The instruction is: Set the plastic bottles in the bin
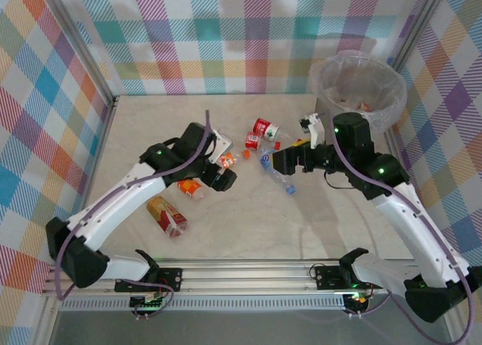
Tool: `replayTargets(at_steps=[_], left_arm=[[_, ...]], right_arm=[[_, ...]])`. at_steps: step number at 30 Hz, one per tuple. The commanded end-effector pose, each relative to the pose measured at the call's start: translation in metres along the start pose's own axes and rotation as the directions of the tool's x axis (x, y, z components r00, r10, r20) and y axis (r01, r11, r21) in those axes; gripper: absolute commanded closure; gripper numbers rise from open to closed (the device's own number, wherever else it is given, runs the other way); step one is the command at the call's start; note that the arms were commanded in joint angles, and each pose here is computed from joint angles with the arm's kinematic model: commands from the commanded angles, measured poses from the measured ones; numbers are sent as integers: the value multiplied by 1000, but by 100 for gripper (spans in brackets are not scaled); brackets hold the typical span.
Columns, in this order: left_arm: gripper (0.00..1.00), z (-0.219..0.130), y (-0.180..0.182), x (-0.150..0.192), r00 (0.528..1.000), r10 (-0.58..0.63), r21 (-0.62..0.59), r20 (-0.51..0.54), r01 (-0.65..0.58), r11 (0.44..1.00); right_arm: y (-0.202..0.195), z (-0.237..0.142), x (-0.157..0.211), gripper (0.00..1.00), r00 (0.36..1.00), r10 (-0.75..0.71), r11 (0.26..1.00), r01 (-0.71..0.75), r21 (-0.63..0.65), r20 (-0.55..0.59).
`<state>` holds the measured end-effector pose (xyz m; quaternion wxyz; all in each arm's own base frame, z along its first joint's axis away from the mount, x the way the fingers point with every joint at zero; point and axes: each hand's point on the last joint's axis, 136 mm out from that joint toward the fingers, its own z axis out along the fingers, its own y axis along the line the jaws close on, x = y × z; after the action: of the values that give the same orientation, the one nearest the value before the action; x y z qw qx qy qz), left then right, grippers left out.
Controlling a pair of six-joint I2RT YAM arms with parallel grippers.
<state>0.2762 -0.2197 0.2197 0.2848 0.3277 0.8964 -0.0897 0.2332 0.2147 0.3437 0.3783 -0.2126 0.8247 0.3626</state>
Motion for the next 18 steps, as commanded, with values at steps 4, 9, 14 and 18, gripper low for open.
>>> replayTargets(at_steps=[4, 9, 14, 18], left_arm=[[6, 32, 15, -9, 995, 30, 14, -96, -29, 999], [8, 79, 34, -7, 974, 30, 37, -225, -23, 999], [8, 118, 56, -3, 954, 50, 11, -296, -49, 999], [7, 146, 75, 5, 931, 69, -26, -358, -84, 996]], right_arm=[[4, -12, 11, 0, 1000, 2, 1000, -2, -7, 13], [4, -15, 18, 0, 1000, 21, 1000, -21, -7, 17], [3, -17, 23, 0, 999, 33, 999, -33, -6, 17], [2, -16, 28, 0, 999, 46, 999, -46, -7, 6]])
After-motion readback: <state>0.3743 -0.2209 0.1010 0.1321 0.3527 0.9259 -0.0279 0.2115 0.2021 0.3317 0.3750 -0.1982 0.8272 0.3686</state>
